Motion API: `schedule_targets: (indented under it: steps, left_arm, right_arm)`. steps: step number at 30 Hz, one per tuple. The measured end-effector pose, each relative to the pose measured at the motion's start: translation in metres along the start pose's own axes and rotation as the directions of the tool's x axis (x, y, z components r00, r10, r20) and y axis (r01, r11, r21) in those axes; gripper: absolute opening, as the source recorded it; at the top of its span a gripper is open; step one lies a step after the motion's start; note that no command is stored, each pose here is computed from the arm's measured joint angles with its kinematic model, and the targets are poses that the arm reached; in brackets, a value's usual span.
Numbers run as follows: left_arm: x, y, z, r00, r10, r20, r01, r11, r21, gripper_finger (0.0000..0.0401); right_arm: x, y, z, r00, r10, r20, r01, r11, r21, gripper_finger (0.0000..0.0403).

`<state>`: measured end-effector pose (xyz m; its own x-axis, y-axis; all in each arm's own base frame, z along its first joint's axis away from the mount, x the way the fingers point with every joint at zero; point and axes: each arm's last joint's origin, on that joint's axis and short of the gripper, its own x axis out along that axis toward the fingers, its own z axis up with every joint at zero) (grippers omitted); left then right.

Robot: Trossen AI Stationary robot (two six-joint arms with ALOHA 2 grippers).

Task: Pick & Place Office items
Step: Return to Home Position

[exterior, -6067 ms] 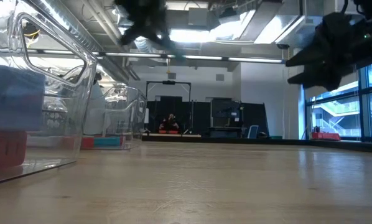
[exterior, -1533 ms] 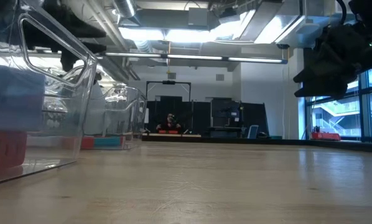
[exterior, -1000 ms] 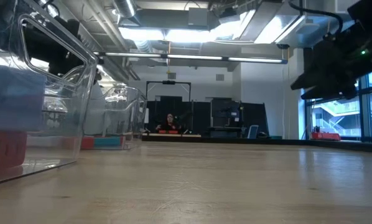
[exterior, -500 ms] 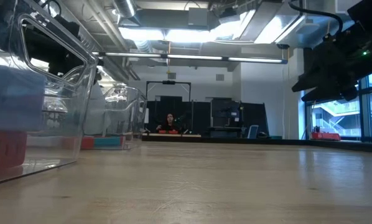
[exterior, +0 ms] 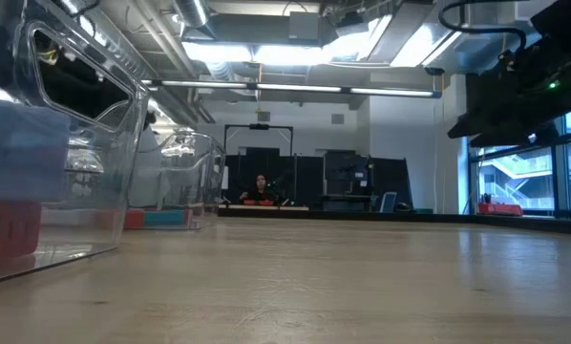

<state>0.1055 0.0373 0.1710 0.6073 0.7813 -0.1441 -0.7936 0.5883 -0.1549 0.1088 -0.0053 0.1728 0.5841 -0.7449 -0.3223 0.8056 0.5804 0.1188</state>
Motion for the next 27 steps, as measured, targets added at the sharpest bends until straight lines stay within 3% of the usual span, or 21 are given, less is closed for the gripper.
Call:
schedule_targets:
  steps: [3,5,12,19,27]
  left_arm:
    - [0.002,0.003,-0.018,1.000,-0.005,-0.001,0.005,1.000,-0.021,0.0182]
    - [0.002,0.003,-0.018,1.000,-0.003,0.004,0.004,0.999,-0.037,0.0182]
    - [0.002,0.002,-0.010,0.998,-0.008,0.068,0.002,0.997,0.083,0.0182]
    - [0.002,0.002,-0.011,0.998,-0.010,0.061,0.003,0.994,0.106,0.0182]
    - [0.002,0.002,-0.011,0.998,-0.011,0.060,0.004,0.994,0.106,0.0182]
  right_arm:
    - [0.001,0.000,0.000,0.999,-0.044,0.026,0.044,0.999,-0.012,0.0322]
    - [0.001,0.000,-0.001,0.999,-0.040,0.019,0.040,0.999,-0.016,0.0322]
    - [0.002,0.002,-0.003,0.999,0.013,-0.034,-0.014,0.999,-0.035,0.0322]
    - [0.001,0.006,-0.006,0.980,0.142,-0.142,-0.147,0.989,-0.023,0.0322]
    - [-0.001,0.011,-0.011,0.895,0.331,-0.298,-0.340,0.940,0.023,0.0322]
